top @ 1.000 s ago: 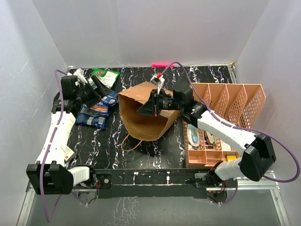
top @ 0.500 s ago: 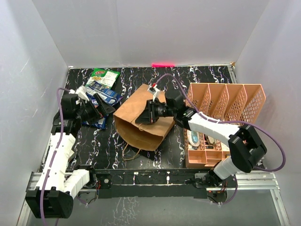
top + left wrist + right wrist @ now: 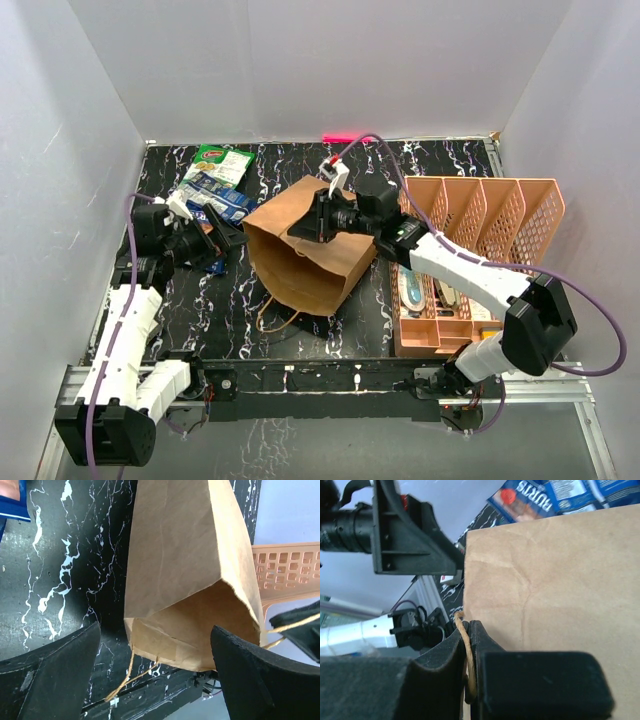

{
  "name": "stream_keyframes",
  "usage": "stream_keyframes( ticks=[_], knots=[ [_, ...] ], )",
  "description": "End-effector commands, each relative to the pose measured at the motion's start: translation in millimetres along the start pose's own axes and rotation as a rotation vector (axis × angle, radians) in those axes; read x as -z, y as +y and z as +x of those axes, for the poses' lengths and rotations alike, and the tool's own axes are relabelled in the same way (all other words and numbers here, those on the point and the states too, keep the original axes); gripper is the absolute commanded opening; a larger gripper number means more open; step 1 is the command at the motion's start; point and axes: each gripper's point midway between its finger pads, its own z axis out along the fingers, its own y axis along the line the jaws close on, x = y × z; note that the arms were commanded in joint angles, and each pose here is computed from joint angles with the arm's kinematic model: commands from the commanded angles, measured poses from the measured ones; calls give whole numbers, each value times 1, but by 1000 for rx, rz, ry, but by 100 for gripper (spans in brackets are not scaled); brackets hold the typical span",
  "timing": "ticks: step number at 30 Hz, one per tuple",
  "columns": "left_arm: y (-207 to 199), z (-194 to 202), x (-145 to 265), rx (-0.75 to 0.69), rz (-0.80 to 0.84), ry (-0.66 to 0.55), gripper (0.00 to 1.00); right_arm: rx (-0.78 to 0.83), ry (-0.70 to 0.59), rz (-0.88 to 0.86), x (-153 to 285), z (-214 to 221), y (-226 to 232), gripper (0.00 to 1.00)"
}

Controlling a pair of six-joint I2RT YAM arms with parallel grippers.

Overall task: Take the snacks out of the paper bag
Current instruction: Adjust the paper bag at the center of the board.

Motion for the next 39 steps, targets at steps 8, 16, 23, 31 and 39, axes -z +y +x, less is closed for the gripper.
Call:
stream_keyframes(
  ticks=[8, 16, 23, 31, 39],
  knots=[
    [-19, 0, 18, -48, -7, -3, 90, -14, -122, 74, 12, -43, -18, 8],
    [-58, 24, 23, -126, 180, 12, 88, -36, -155, 94, 16, -51, -24, 8],
    [-70, 52, 25, -140, 335, 33, 87, -30, -154, 95, 18, -54, -27, 8],
    [-82, 75, 11, -168, 464, 55, 86, -19, -151, 75, 22, -58, -18, 8],
    [-98, 100, -12, -306, 476, 38, 84, -6, -159, 57, 27, -67, -6, 8]
  ],
)
